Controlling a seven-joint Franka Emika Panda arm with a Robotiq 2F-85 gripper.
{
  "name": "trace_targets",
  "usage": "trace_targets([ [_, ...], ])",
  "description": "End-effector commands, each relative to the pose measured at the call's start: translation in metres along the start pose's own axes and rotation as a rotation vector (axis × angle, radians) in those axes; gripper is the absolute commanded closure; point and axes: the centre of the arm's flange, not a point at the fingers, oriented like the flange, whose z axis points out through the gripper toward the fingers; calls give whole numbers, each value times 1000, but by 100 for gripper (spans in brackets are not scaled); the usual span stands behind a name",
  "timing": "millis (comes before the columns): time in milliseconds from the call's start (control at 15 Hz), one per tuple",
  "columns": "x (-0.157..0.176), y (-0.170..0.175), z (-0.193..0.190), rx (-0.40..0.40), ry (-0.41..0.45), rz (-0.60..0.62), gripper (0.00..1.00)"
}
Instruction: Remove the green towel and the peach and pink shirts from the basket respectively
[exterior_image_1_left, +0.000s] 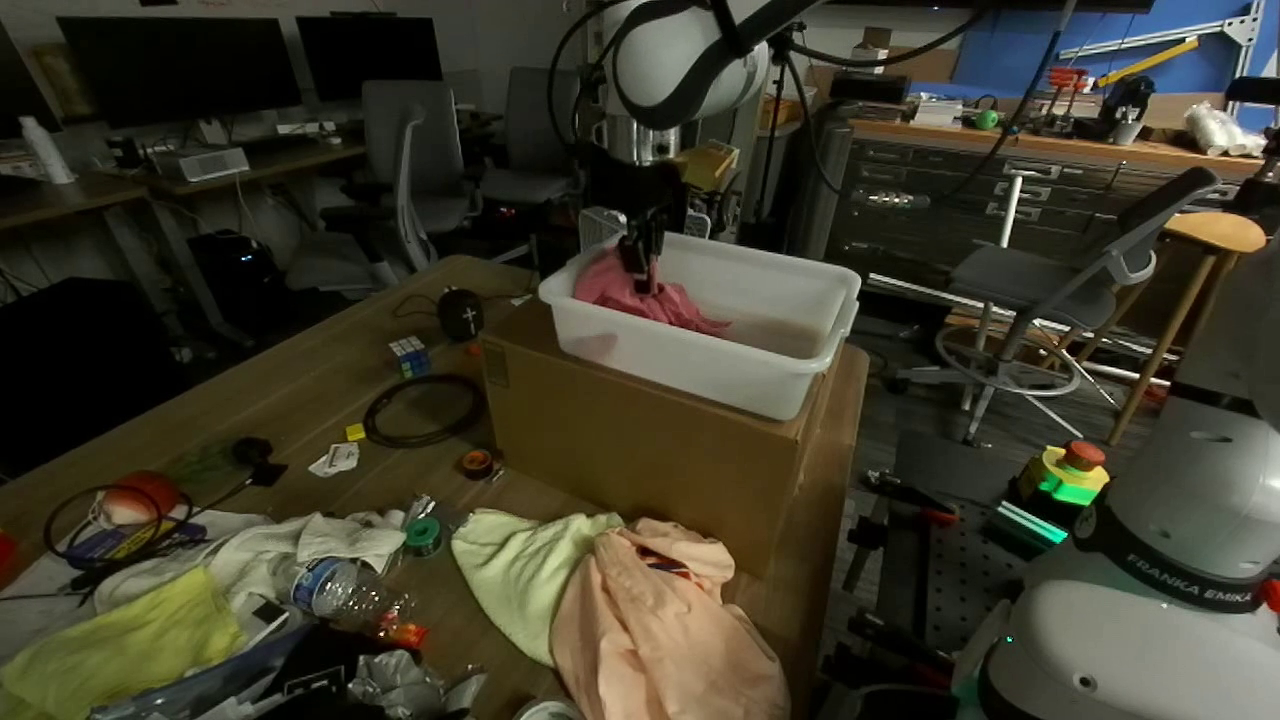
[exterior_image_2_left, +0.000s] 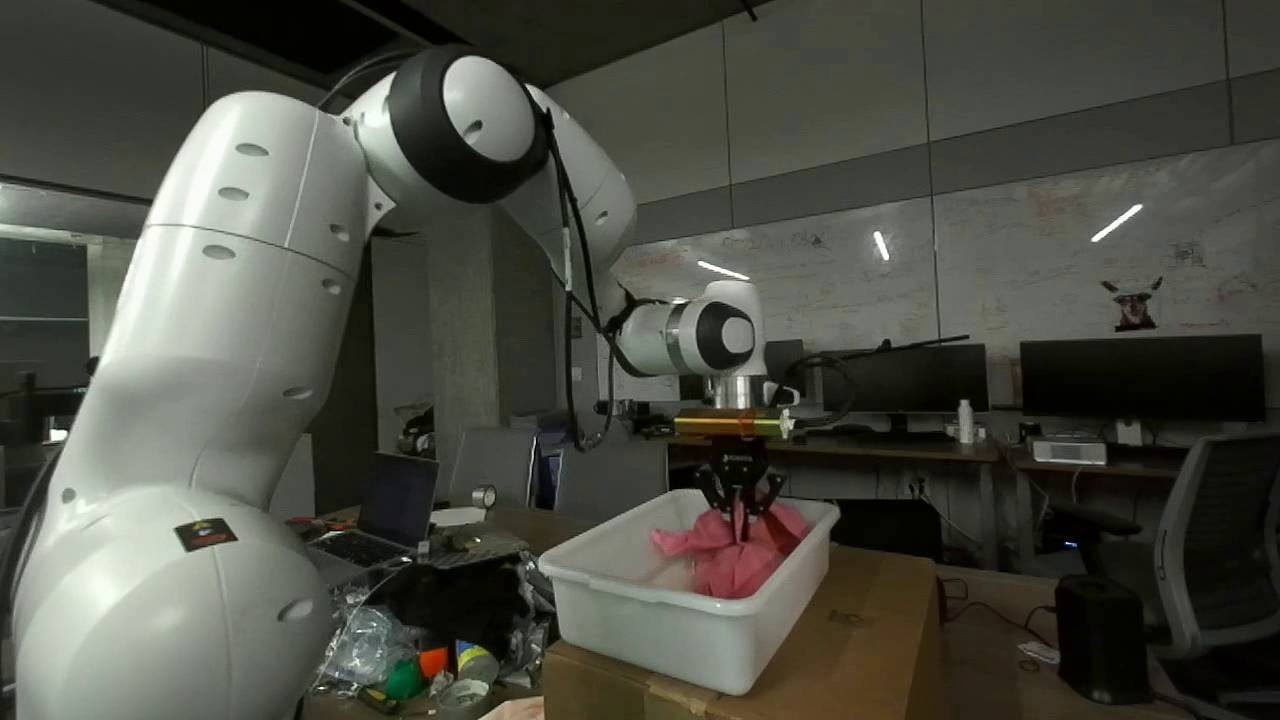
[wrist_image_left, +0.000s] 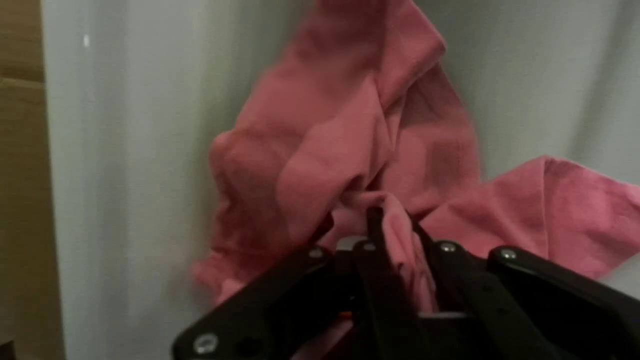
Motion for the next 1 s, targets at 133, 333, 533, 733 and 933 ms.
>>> trace_targets([
  [133, -28, -3, -74, -24, 251, 110, 93],
  [333, -38, -9, -115, -29, 381, 171, 93],
  [533, -46, -19, -149, -38, 514, 232, 93],
  [733, -48, -33, -172, -53, 605, 253, 93],
  [933, -42, -56, -181, -85, 616, 201, 93],
])
